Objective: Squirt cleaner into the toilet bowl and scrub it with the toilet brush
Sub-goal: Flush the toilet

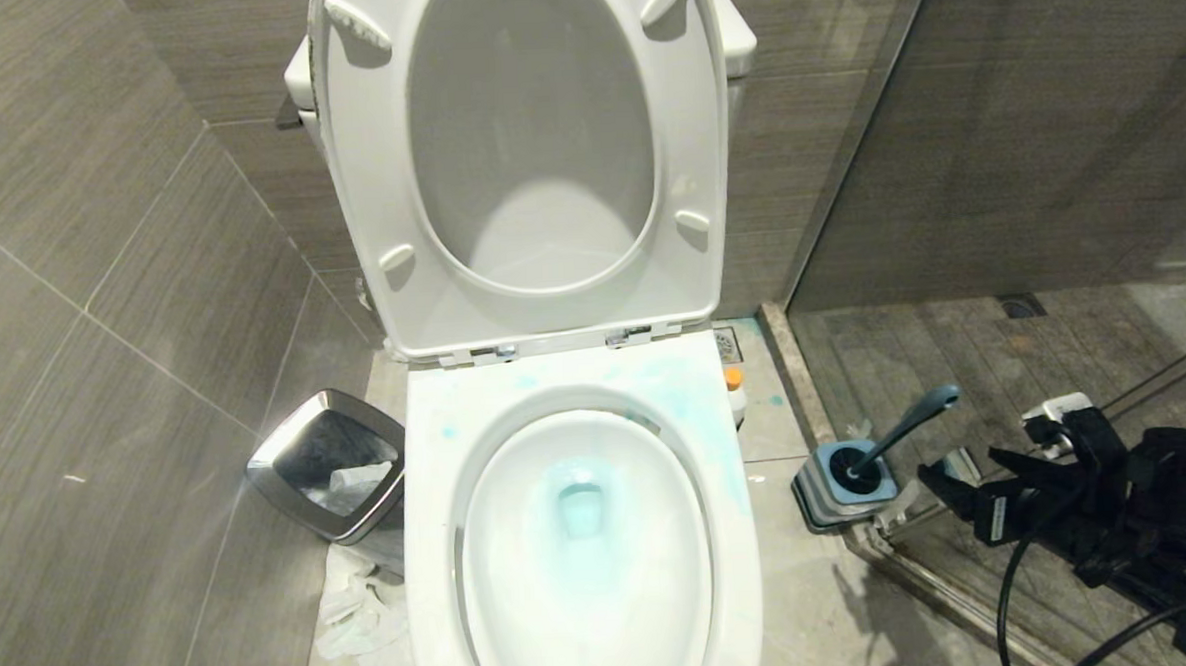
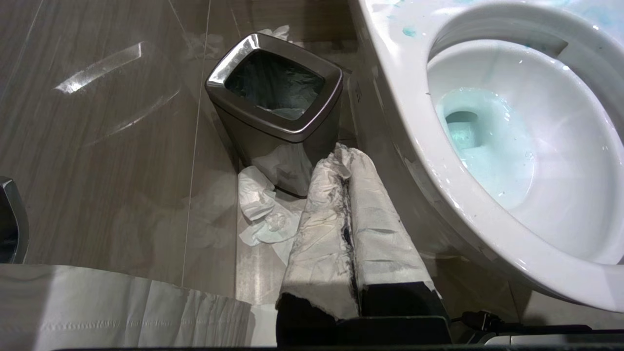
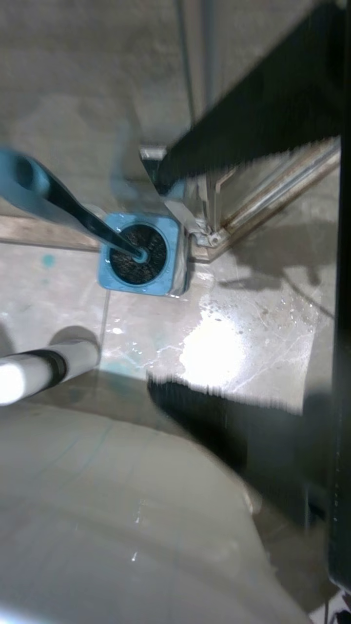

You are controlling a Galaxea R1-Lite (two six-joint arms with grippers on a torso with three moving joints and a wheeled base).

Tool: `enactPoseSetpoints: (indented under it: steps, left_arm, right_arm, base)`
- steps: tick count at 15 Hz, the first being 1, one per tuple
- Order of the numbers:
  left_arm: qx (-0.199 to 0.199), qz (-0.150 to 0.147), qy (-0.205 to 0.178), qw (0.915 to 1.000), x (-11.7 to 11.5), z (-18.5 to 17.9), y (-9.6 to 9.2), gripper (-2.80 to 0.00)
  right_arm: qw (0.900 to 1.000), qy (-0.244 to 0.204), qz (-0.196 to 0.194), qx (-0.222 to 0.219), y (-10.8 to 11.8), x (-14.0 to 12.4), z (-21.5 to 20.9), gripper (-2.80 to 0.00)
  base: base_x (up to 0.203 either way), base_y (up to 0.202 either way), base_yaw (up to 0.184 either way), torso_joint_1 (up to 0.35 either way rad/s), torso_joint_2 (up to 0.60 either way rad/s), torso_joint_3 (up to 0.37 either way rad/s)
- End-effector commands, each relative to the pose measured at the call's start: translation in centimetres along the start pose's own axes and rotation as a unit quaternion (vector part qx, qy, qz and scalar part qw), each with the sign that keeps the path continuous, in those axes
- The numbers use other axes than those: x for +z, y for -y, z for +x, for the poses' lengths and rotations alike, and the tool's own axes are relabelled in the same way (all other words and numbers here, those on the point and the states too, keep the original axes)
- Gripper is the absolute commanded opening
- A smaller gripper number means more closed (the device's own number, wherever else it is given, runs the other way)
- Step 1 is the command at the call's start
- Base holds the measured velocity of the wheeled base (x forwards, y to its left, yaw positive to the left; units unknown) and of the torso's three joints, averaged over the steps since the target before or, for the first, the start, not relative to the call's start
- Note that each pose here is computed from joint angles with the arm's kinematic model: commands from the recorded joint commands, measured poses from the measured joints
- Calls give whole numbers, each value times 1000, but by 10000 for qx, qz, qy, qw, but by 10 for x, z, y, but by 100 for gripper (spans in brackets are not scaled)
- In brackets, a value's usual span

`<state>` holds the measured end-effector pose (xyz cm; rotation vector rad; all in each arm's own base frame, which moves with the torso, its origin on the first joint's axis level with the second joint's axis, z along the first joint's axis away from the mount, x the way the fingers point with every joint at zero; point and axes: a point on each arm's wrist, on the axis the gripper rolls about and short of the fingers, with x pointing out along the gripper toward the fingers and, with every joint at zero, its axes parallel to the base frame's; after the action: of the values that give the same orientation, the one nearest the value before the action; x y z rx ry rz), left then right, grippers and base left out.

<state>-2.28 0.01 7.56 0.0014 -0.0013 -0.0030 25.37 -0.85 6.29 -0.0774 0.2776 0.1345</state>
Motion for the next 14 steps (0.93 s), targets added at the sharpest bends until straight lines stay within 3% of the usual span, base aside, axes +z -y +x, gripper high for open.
enactPoseSetpoints:
  steps: [1, 7, 11, 14]
  left_arm:
    - [0, 1, 5, 10000, 0, 0, 0, -280]
    - [-2, 1, 2, 10000, 0, 0, 0, -280]
    - [-8, 1, 1, 10000, 0, 0, 0, -280]
    - [-1, 1, 1, 10000, 0, 0, 0, -280]
  right_arm:
    - [9982, 585, -113, -51, -5, 25, -40, -280]
    - [9887, 1469, -260, -142, -7, 55, -76, -280]
    - [9676, 2476, -419, -254, -11, 87, -117, -280]
    - [9541, 2934, -503, -344, -18, 95, -167, -280]
  base:
    - [0, 0, 0, 0, 0, 0]
    - [0, 0, 0, 0, 0, 0]
    - [0, 0, 0, 0, 0, 0]
    - [0, 0, 0, 0, 0, 0]
